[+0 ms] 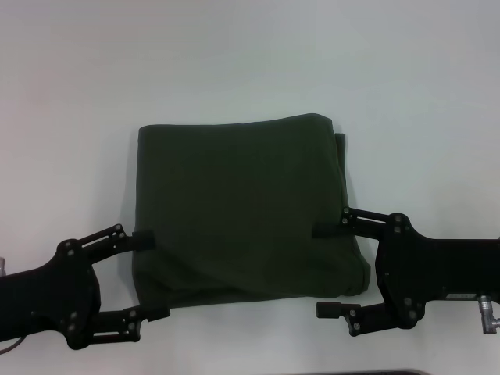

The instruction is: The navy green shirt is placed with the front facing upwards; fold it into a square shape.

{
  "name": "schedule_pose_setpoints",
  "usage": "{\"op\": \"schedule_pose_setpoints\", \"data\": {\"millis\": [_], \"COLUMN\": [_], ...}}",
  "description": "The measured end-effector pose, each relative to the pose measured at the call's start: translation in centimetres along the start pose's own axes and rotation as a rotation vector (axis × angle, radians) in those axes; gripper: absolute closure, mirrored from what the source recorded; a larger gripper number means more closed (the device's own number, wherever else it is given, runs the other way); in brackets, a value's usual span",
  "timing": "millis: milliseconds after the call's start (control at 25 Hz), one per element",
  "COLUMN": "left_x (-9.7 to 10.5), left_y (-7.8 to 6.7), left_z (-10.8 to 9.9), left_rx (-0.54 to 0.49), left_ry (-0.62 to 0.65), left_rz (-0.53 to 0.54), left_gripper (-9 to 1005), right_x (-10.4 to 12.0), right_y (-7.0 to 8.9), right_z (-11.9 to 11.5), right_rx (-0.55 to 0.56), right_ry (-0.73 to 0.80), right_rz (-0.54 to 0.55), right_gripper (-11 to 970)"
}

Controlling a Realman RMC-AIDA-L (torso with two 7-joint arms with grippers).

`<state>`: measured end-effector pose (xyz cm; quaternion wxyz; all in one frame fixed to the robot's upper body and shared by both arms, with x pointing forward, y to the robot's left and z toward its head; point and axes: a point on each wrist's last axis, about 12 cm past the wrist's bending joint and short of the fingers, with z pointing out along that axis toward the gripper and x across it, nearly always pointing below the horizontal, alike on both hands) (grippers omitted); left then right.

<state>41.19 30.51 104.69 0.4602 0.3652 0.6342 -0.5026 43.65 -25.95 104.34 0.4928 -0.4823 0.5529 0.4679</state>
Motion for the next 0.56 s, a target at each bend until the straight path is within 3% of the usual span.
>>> {"op": "schedule_pose_setpoints", "data": {"millis": [560], "left_x": [-0.01], "left_y": [0.03], "left_z": [0.13], "left_rx": [0.003], "left_ry": [0.000], "left_rz": [-0.001], "left_gripper": [96], "right_x": [0.04], "right_y": [0.03], "right_z": [-0.01], "right_rx": [0.000], "right_ry": [0.002], "right_rz": [0.012], "right_gripper": [45]}}
